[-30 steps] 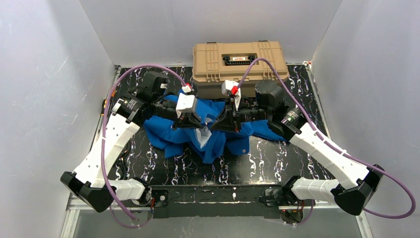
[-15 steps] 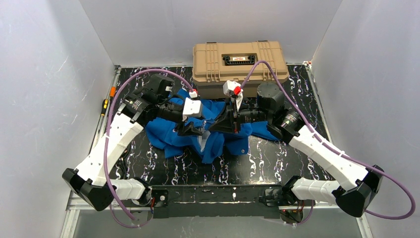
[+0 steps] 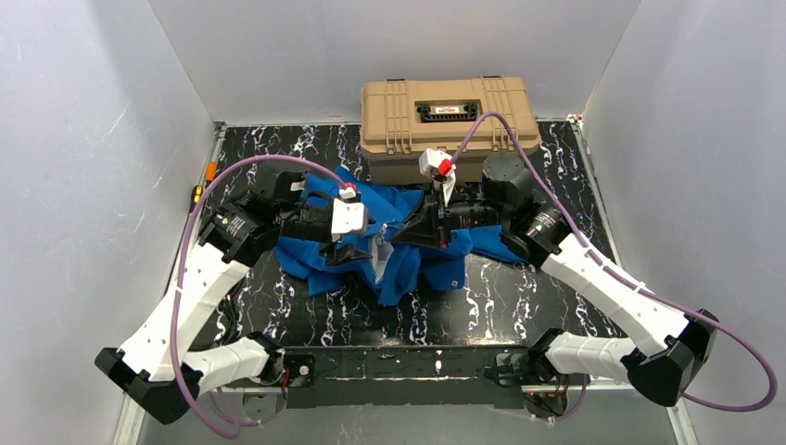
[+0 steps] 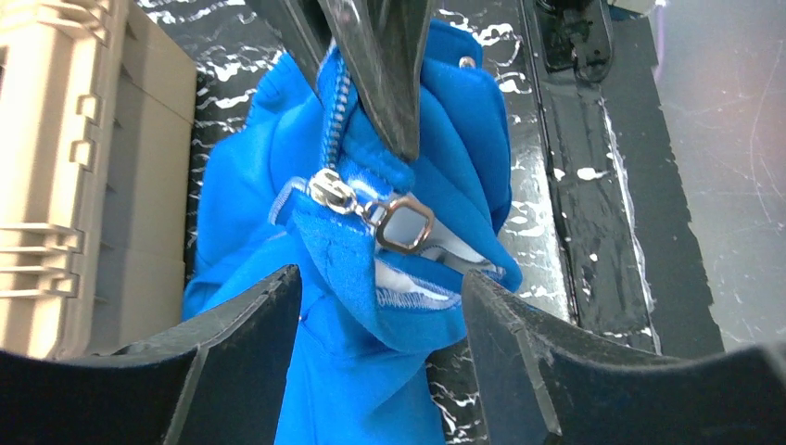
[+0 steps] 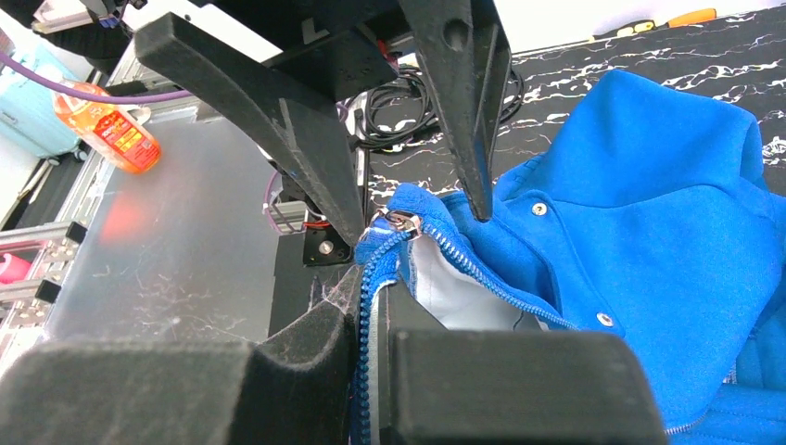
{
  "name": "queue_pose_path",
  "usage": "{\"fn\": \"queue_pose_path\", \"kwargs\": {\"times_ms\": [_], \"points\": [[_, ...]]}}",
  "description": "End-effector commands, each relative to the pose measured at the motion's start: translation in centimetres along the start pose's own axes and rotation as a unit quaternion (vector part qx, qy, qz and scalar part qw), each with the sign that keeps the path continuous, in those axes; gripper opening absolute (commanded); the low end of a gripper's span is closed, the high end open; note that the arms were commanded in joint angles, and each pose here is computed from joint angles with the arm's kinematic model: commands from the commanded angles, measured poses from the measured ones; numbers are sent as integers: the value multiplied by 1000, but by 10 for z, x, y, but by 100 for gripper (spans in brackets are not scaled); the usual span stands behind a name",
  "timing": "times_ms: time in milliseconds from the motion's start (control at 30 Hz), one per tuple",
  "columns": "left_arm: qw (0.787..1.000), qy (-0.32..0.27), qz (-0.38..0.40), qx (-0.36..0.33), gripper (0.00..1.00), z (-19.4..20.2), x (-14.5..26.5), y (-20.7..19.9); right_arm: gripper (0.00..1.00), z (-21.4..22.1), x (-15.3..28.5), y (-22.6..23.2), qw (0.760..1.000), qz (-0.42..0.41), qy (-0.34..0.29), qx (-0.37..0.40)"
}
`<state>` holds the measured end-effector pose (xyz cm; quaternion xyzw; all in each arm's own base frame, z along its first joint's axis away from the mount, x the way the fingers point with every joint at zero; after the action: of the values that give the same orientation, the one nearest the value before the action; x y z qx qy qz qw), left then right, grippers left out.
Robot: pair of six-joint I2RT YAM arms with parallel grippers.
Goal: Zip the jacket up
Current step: Insert the zipper into the jacket.
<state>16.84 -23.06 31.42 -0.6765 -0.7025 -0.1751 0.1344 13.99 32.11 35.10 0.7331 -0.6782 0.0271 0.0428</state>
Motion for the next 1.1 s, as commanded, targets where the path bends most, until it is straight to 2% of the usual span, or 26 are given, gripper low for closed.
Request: {"fn": "queue_pose_path", "kwargs": {"times_ms": [0, 167, 500, 733, 1067], "points": [[999, -29, -21, -9, 60, -15, -2, 3, 1, -23, 2, -1, 999, -1, -32, 33], [998, -34, -58, -19, 56, -16, -3, 16, 1, -23, 2, 0, 999, -1, -34, 27], [997, -29, -47, -49, 47, -10, -1, 5, 1, -23, 4, -4, 999, 14, -28, 22], [994, -34, -47, -96, 33, -19, 0, 2, 1, -21, 2, -7, 999, 17, -25, 10], [991, -36, -43, -122, 8, -19, 0, -5, 1, -16, 3, -15, 999, 40, -13, -9]]}}
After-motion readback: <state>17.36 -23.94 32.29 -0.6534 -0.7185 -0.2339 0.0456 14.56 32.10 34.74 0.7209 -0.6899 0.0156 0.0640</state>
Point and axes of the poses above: each gripper's point midway between its finger pads, its own x axis back along the fingers, its own y axis along the line the jaws close on, z = x × y, the point moved 1 cm from there along x, back along the fingers, and after that the axes turned 11 degrees about x, right-handed, at the moved point
